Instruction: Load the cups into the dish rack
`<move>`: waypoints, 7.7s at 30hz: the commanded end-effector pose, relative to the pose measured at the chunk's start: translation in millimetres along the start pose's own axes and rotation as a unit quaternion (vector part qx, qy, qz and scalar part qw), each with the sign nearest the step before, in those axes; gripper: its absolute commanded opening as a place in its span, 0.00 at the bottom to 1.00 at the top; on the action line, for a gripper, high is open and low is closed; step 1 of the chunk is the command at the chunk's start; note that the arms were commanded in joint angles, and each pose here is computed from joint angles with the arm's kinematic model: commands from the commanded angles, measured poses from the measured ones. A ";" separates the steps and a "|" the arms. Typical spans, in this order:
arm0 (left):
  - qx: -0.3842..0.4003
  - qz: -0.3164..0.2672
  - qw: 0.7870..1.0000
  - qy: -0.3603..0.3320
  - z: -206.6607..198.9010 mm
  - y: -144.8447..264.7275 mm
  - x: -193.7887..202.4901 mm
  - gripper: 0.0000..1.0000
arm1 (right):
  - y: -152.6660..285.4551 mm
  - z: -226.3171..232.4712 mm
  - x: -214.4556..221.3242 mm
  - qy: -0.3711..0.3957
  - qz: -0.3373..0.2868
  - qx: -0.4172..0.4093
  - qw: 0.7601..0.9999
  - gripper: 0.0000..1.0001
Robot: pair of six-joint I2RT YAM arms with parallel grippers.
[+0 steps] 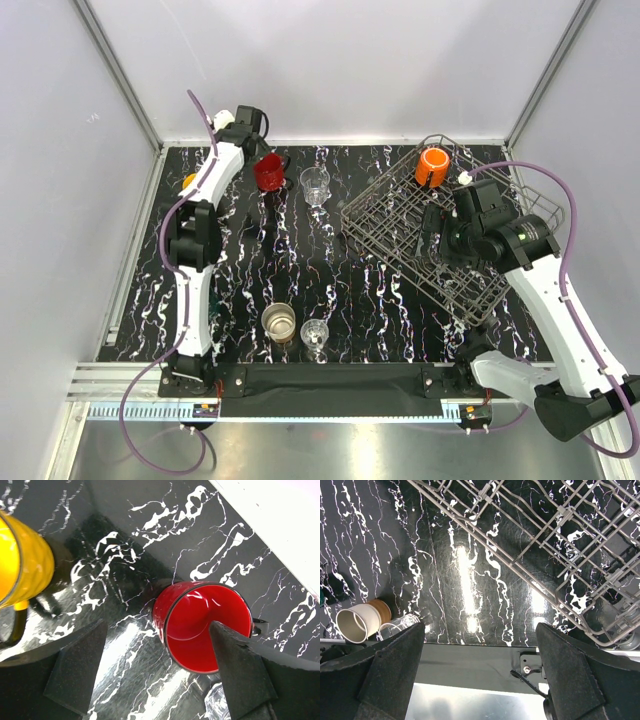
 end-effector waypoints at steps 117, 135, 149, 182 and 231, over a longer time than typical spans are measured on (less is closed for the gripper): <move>0.767 -0.231 0.581 -0.144 -9.8 474.4 -41.9 0.00 | 108.2 219.4 -131.6 -0.249 0.176 -0.651 0.695 0.65; 0.779 -0.214 0.569 -0.154 -3.1 475.1 -26.7 0.00 | 110.8 227.2 -131.6 -0.267 0.183 -0.662 0.676 0.27; 0.730 -0.217 0.633 -0.137 19.4 465.7 -32.9 0.61 | 100.1 225.8 -122.2 -0.254 0.170 -0.645 0.700 0.00; 0.392 -0.016 0.898 -0.198 177.5 364.4 25.1 0.99 | -157.6 37.6 -145.0 -0.076 -0.054 0.034 0.995 0.00; 0.266 -0.011 0.928 -0.262 200.0 359.4 3.7 0.99 | -326.4 -28.4 -154.8 0.041 -0.069 0.162 0.984 0.17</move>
Point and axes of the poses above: each gripper's point midway between its finger pads, its own y axis back along the fingers, its own z axis along the line the jaws close on, x = y × z, the point moved 5 cm from there along y, back along the fingers, and after that the axes turned 5 degrees about y, right-handed, at the moved point
